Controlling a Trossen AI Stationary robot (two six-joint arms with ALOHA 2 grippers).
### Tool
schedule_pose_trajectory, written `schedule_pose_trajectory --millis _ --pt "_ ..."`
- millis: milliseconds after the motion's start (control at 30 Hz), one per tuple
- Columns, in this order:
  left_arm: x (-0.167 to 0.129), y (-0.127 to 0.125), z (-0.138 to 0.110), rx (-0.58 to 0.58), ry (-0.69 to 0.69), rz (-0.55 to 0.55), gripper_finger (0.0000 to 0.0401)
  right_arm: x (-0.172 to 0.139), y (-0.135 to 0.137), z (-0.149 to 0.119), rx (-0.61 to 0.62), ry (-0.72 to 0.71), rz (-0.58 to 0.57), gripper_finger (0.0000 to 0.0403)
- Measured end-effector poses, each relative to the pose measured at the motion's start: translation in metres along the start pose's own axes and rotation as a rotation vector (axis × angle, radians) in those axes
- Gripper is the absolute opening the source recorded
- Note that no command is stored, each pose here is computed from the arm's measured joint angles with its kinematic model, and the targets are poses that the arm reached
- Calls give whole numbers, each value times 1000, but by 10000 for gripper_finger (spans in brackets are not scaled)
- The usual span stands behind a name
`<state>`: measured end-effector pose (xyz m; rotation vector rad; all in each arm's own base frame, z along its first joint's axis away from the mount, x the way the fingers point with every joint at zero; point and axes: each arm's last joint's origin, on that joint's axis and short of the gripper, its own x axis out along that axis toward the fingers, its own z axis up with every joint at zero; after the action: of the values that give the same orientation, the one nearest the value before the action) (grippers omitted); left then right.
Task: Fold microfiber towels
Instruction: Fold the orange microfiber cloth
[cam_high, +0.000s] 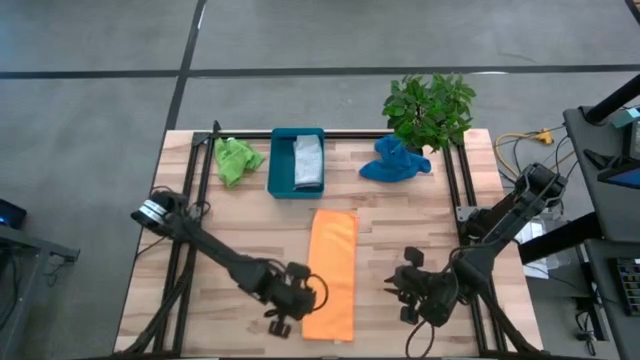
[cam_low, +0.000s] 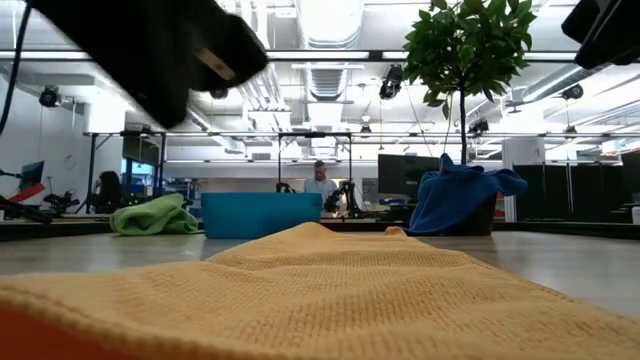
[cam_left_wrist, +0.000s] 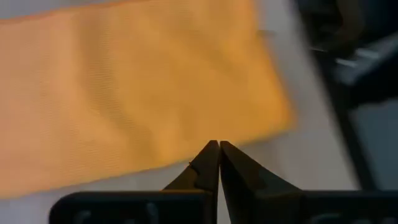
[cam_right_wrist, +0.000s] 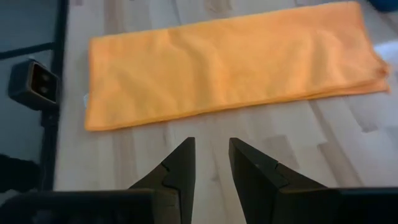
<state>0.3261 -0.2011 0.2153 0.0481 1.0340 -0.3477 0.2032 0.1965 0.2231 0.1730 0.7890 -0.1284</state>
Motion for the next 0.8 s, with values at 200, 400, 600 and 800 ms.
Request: schedule_pose_trajectory --millis 200,400,600,800 --pt "-3 -37 -15 271 22 -66 20 7 0 -5 147 -26 25 93" --pt "6 -53 -25 551 29 -20 88 20 18 -2 325 -116 157 93" --pt "25 -49 -29 699 18 87 155 42 49 5 275 -238 298 94" --pt "46 -48 -31 750 28 93 182 70 86 8 -11 -150 305 124"
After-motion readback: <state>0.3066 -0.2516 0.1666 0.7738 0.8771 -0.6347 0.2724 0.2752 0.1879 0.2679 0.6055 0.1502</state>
